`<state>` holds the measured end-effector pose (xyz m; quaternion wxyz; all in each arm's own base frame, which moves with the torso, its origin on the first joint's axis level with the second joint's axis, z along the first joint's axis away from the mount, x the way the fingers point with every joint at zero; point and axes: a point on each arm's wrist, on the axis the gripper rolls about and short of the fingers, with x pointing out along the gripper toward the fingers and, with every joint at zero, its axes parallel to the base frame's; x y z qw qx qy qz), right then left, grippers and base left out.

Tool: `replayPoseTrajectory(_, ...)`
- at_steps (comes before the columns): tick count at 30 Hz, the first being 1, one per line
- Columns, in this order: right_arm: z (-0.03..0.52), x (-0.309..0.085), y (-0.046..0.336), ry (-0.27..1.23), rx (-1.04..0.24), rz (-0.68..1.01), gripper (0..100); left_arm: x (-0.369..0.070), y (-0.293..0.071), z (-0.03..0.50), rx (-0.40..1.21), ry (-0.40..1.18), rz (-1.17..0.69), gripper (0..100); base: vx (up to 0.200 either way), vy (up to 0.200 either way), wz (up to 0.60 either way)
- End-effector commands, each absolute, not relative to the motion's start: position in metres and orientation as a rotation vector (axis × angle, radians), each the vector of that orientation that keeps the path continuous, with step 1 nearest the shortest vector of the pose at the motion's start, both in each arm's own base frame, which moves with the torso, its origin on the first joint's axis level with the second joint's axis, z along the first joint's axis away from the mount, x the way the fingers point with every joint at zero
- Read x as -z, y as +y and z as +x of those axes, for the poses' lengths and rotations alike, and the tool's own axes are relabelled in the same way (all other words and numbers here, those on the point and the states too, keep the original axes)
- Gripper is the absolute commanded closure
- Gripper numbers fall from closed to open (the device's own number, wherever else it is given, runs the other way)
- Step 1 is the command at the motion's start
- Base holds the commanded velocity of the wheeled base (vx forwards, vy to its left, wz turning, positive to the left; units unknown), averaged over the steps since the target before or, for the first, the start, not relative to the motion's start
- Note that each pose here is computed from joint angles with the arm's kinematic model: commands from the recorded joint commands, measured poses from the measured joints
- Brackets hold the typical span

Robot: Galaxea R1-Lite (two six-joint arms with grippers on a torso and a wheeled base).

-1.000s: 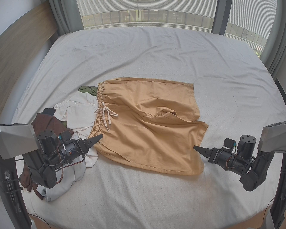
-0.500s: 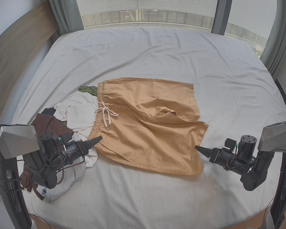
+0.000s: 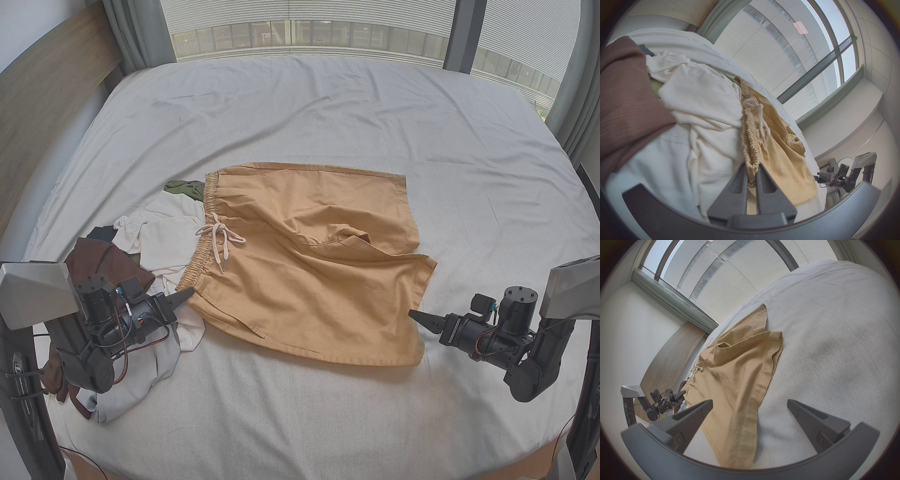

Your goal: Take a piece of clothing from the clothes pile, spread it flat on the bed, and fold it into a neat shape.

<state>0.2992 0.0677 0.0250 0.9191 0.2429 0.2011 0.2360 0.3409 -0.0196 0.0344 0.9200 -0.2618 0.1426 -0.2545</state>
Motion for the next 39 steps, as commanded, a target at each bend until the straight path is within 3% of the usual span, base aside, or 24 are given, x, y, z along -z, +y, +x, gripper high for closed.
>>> replayPoseTrajectory(1,0.296,-0.022,0.068,0.433,-0.487,0.501,0,-0.037,-0.006,0.34,0.494,0.28,-0.54,100,0.0,0.0,0.0)
replayPoseTrajectory(11,0.288,-0.012,0.071,0.497,-0.509,0.513,0,-0.031,-0.006,0.34,0.499,0.28,-0.489,100,0.0,0.0,0.0)
replayPoseTrajectory(34,0.348,-0.002,0.077,0.39,-0.481,0.655,0,-0.024,-0.01,0.341,0.504,0.296,-0.474,100,0.0,0.0,0.0)
replayPoseTrajectory(35,0.349,-0.003,0.076,0.387,-0.48,0.657,100,-0.024,-0.01,0.341,0.502,0.297,-0.473,100,0.0,0.0,0.0)
replayPoseTrajectory(39,0.349,-0.006,0.071,0.374,-0.471,0.66,100,-0.023,-0.009,0.341,0.503,0.297,-0.462,100,0.0,0.0,0.0)
